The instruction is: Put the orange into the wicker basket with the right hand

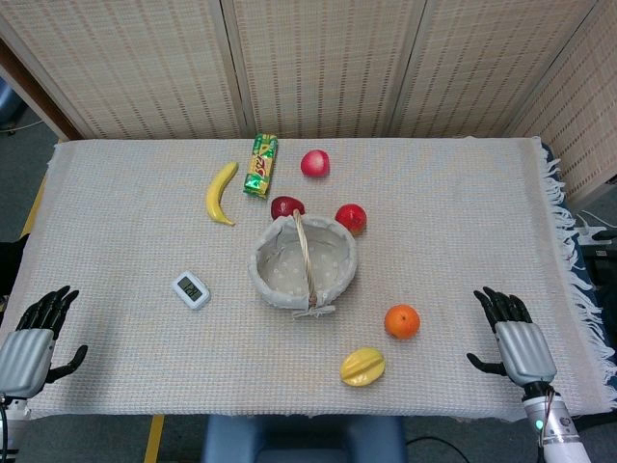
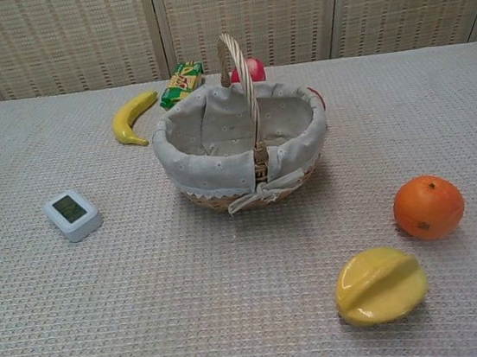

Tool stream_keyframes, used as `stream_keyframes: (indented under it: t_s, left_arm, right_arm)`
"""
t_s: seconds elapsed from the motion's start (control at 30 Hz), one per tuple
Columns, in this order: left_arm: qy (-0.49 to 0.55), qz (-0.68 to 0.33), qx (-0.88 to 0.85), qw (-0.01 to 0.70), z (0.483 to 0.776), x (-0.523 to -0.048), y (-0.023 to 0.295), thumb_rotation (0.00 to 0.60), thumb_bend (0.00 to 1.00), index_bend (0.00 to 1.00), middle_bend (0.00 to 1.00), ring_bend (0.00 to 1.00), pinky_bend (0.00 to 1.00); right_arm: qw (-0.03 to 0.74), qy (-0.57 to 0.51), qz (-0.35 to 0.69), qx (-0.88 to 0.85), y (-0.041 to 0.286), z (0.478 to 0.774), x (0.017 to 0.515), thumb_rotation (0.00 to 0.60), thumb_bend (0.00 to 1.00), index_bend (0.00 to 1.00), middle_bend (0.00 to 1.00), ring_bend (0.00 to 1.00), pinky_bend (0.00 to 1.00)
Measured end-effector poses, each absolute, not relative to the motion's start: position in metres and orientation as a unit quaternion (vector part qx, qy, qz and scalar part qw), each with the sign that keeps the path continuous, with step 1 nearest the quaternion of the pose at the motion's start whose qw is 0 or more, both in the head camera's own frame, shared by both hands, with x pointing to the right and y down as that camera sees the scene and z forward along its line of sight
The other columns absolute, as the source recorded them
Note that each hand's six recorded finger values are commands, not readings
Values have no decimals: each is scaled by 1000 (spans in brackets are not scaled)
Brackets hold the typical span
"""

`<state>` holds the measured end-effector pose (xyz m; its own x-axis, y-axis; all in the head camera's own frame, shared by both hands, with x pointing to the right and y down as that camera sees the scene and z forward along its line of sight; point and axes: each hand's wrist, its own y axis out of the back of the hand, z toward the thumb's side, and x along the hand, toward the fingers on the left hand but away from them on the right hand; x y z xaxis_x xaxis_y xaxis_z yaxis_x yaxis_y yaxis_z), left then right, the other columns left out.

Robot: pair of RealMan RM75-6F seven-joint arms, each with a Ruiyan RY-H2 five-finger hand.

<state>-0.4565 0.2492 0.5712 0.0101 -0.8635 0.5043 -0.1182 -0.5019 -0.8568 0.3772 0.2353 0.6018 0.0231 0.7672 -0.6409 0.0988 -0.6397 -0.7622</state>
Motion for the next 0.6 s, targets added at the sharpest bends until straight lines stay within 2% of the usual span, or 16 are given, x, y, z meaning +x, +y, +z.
stream_keyframes:
  t_s: [0.33, 0.6]
  left_arm:
    - [382, -587, -640, 317, 571, -456, 250, 600, 331, 0, 0, 0, 104]
    - [385, -586, -640, 315, 570, -457, 250, 600, 329, 0, 0, 0, 104]
  right_arm:
    - [229, -290, 621, -691, 210, 631, 320, 537, 107, 0, 0, 0, 9]
    - [218, -241, 603, -728, 219, 648, 255, 538, 107, 0, 0, 0, 9]
